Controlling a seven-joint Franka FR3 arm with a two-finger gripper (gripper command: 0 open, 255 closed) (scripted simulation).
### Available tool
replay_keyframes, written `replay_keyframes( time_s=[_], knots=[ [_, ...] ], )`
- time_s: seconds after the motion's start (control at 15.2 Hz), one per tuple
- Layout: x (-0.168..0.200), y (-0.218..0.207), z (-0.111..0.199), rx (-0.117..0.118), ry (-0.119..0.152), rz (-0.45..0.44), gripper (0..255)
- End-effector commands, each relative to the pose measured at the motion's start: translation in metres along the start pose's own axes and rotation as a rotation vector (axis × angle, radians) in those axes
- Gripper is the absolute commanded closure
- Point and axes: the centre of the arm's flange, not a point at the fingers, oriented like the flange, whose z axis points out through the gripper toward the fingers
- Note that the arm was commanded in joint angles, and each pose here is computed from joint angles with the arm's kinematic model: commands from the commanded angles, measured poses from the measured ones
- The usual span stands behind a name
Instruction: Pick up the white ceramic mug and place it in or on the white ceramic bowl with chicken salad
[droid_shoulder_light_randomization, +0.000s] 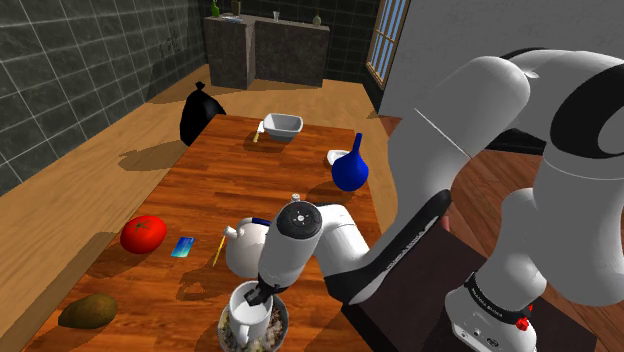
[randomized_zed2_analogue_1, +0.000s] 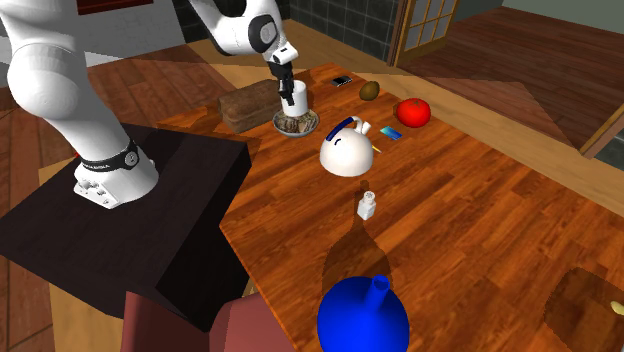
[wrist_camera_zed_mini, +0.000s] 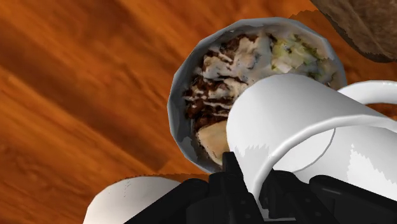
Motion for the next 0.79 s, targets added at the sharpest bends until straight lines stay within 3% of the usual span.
replay_keyframes(
  time_s=[0.0, 0.53, 0.59, 0.73],
  knots=[
    [-0.0023, 0.0012, 0.0110, 0.001, 0.000, 0.000, 255],
    [-0.0023, 0.0012, 0.0110, 0.001, 0.000, 0.000, 255],
    [-0.0023, 0.0012, 0.0110, 0.001, 0.000, 0.000, 0],
    [-0.0023, 0.0012, 0.0110, 0.001, 0.000, 0.000, 0]
  ],
)
